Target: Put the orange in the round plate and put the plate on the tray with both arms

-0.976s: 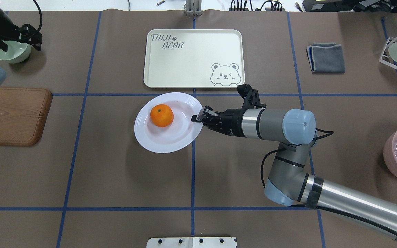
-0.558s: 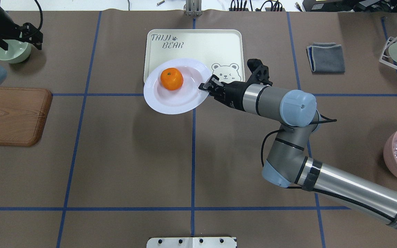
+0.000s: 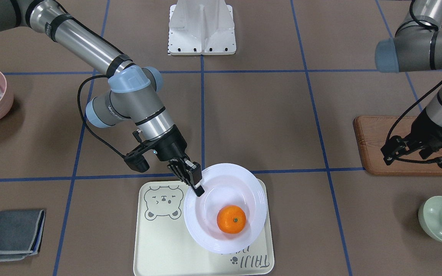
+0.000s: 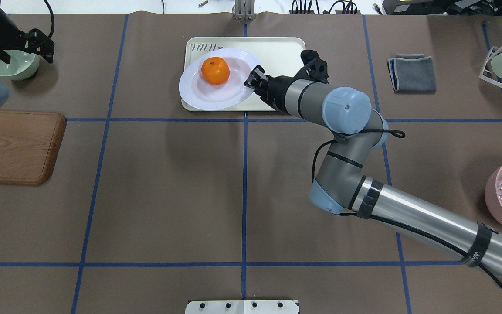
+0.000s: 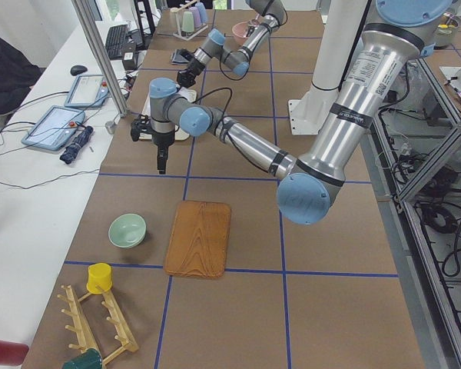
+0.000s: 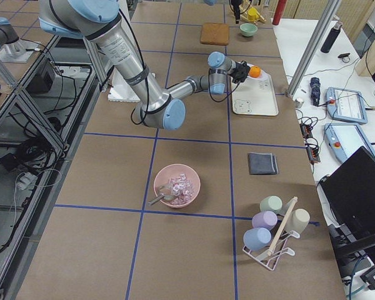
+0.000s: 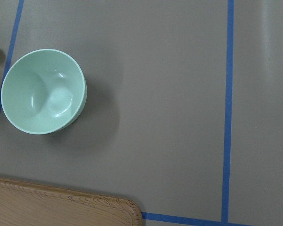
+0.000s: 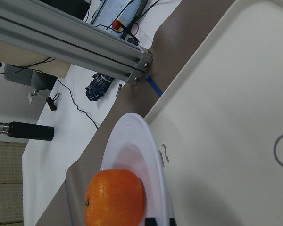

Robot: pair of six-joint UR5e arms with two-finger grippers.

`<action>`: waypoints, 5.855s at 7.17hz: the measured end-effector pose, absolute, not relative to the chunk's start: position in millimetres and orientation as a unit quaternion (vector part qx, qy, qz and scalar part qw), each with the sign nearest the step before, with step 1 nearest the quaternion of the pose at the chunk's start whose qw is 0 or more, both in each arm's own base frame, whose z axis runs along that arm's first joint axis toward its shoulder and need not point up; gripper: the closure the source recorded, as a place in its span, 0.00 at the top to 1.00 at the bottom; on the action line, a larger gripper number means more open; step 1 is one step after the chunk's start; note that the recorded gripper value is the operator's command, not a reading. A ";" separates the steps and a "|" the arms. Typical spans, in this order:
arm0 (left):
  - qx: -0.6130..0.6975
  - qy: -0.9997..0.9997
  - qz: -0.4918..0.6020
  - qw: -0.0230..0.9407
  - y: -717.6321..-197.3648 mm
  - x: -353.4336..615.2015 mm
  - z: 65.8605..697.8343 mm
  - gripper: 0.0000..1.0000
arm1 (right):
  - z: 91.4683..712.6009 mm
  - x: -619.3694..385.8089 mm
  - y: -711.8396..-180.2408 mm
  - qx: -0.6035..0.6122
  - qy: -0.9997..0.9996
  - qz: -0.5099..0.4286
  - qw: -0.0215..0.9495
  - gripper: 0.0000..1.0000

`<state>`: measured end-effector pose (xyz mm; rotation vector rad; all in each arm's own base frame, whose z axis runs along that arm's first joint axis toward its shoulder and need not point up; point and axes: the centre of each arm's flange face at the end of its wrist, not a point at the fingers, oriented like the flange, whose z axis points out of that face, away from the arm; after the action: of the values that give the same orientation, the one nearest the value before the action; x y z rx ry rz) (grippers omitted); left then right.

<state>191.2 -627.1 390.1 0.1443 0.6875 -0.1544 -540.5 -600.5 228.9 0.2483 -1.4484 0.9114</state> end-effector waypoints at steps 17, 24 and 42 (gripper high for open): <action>0.081 0.320 -0.078 0.941 -633.9 190.4 393.5 0.98 | 373.8 -281.7 -608.2 0.037 -0.439 0.141 0.886 1.00; 0.055 0.352 0.025 0.934 -571.2 36.4 527.0 0.98 | 543.6 26.3 -521.3 0.025 -0.325 -0.098 0.940 1.00; 0.027 0.365 -0.009 0.931 -472.1 -89.2 647.6 0.98 | 645.1 106.0 -478.5 -0.005 -0.359 -0.079 0.930 1.00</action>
<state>-89.2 -472.1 647.6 0.0546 0.7467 -0.0175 106.0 -478.5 645.1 -0.0104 -0.7358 -0.1619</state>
